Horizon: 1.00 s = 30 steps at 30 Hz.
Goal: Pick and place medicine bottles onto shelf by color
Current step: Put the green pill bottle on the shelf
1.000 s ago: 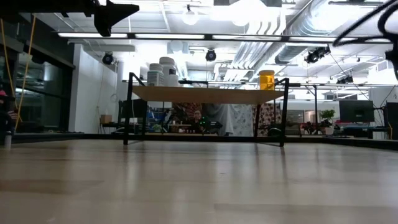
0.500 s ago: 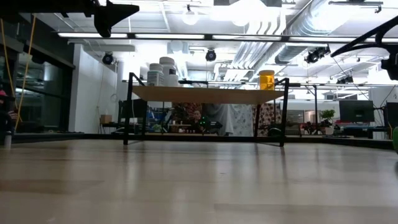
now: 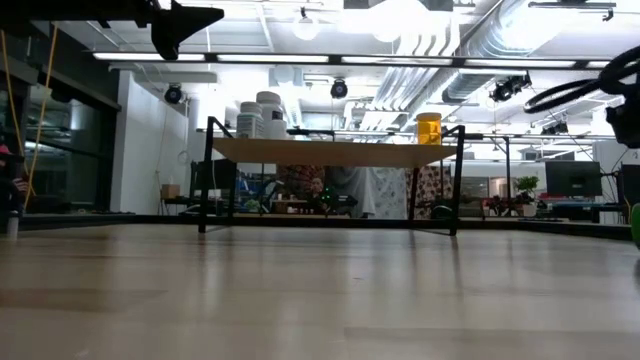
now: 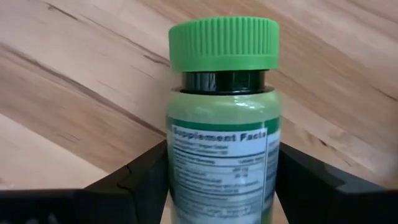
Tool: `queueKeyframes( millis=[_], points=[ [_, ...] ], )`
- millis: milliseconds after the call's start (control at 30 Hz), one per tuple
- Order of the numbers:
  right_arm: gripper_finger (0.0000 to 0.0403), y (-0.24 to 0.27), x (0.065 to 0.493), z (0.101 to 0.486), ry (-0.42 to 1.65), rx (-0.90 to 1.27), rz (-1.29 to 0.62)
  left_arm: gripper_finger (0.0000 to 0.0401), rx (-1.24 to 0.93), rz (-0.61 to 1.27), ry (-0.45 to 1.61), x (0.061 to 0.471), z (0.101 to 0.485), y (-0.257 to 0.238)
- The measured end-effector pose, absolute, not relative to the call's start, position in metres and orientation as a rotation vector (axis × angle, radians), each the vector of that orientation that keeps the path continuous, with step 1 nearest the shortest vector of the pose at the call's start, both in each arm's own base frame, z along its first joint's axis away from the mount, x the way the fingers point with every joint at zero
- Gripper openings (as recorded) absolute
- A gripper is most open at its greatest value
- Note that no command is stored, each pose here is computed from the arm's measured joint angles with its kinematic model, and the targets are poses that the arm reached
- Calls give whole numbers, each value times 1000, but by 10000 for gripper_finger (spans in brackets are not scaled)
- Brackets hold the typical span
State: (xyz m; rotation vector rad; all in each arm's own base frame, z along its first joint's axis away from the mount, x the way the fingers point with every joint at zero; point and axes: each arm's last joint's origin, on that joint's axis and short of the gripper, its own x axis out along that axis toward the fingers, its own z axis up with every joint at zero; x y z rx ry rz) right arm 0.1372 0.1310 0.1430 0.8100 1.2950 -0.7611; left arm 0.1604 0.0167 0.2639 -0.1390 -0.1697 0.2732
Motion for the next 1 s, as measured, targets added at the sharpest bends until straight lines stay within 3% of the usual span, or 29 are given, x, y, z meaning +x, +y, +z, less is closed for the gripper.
queueKeyframes(
  millis=[167, 333, 467, 700, 1000],
  points=[
    [233, 133, 140, 137, 1301, 802, -748, 287, -142, 273, -170, 160, 264, 17],
    [193, 137, 146, 138, 1224, 784, -673, 287, -142, 273, -170, 160, 264, 17],
    [175, 142, 156, 141, 1084, 733, -548, 287, -140, 273, -170, 160, 264, 17],
    [186, 145, 184, 154, 733, 604, -394, 287, -140, 273, -170, 160, 264, 17],
    [190, 116, 226, 179, 355, 215, -496, 287, -142, 273, -170, 160, 264, 17]
  ],
)
